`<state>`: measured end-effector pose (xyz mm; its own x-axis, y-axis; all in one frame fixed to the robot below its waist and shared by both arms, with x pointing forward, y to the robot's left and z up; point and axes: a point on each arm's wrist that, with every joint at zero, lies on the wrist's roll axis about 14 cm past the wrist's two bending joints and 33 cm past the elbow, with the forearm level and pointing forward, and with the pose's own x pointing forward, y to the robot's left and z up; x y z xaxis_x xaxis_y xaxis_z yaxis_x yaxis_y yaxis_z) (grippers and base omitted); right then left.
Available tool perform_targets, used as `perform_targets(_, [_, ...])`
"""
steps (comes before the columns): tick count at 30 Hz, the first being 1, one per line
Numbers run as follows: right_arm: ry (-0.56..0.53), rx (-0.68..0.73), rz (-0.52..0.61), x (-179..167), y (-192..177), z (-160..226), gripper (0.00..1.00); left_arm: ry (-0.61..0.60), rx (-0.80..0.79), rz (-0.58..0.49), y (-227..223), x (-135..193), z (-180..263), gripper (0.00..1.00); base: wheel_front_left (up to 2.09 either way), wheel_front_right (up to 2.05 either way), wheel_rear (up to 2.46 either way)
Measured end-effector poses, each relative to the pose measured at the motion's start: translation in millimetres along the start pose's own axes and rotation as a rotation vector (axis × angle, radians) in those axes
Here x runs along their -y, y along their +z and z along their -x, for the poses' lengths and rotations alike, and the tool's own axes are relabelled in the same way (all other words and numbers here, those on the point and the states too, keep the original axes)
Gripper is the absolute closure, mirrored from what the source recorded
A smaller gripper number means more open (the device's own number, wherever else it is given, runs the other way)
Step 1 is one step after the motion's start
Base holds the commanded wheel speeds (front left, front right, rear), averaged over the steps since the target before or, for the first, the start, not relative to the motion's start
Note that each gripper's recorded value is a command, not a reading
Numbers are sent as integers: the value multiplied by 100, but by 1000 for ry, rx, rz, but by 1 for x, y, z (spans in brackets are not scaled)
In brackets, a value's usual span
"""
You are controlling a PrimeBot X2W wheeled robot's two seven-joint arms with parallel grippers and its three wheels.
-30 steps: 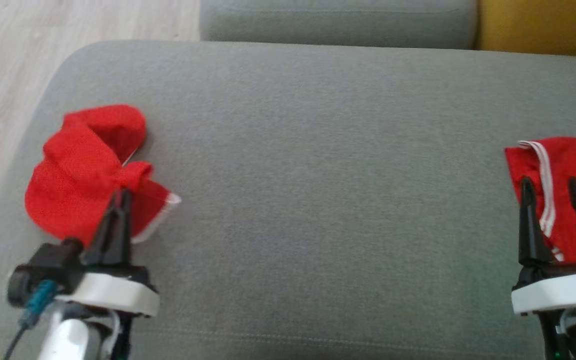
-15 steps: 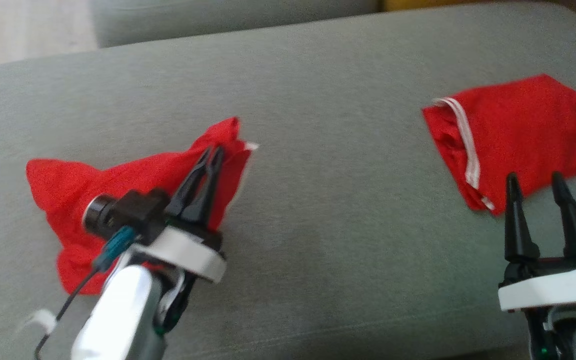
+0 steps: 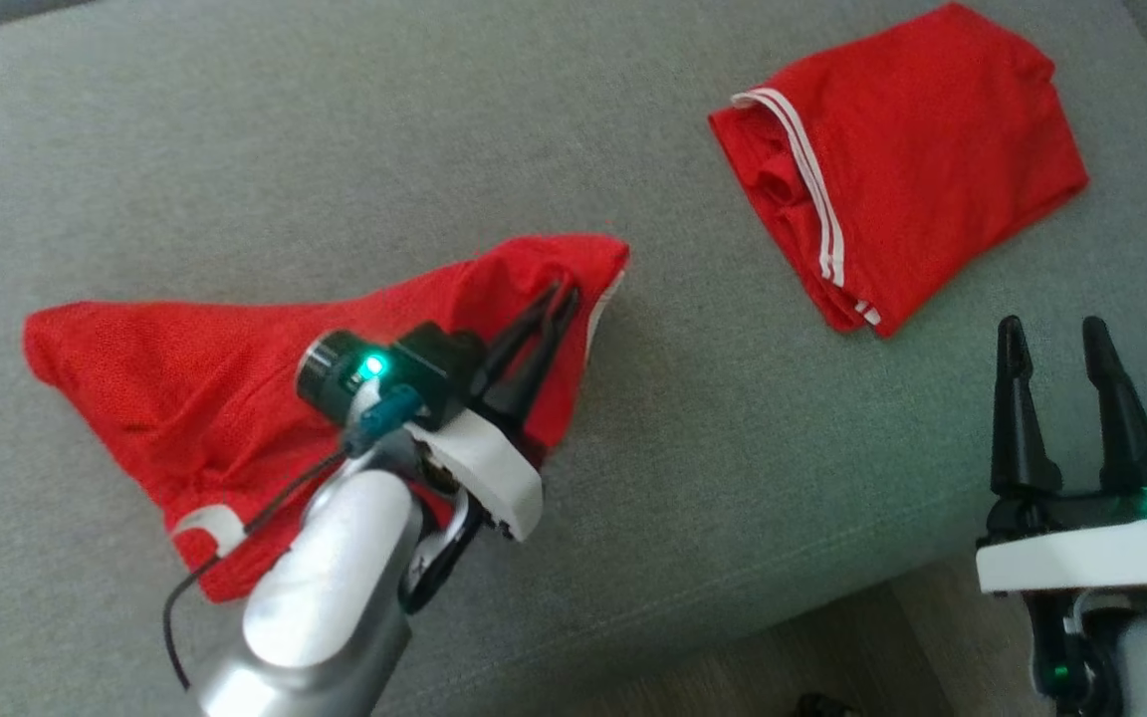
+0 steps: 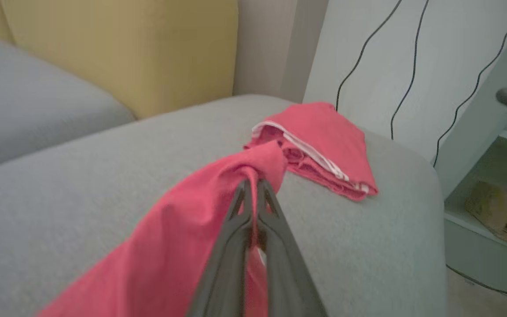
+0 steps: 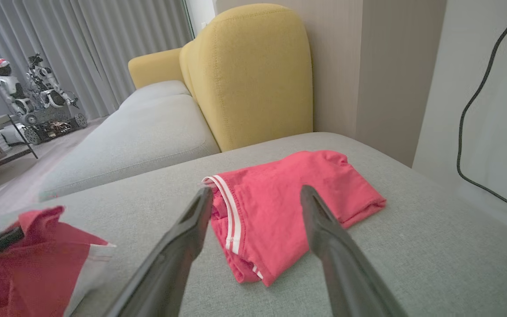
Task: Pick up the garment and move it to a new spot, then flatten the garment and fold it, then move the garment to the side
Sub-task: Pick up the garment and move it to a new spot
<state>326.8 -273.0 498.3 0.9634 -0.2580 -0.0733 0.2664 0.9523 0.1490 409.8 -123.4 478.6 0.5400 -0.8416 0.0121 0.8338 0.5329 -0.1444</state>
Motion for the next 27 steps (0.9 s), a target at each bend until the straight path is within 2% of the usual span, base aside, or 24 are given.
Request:
perform_targets(1, [-7,-7,3,2,-2,-1,0,-10,-24,14,-10,3,-1,82,0,0,0])
perform_targets(2, [-13,-12,5,4,-4,-1,0,-19,-42,22,-17,5,-1,56,0,0,0])
perform_targets(3, [-14,-17,7,4,-6,-2,0,-22,-53,33,-22,7,0,11,0,0,0])
perform_targets(4, [-12,-22,6,3,-8,-3,0,-25,-56,38,-23,8,1,0,0,0,0])
perform_targets(8, [33,-17,8,-10,-9,-13,0,2,-12,32,-13,4,12,0,0,0,0])
perform_targets(11, [69,-12,17,-21,-8,-19,0,73,47,26,4,-9,23,0,0,0,0])
perform_targets(15, [125,-5,27,-39,-5,-25,0,265,99,7,22,-49,55,0,0,0,0])
perform_targets(22, [233,2,39,-75,2,-33,0,624,127,-39,38,-117,144,0,0,0,0])
perform_targets(27, [285,4,41,-92,4,-34,0,770,124,-45,40,-139,195,0,0,0,0])
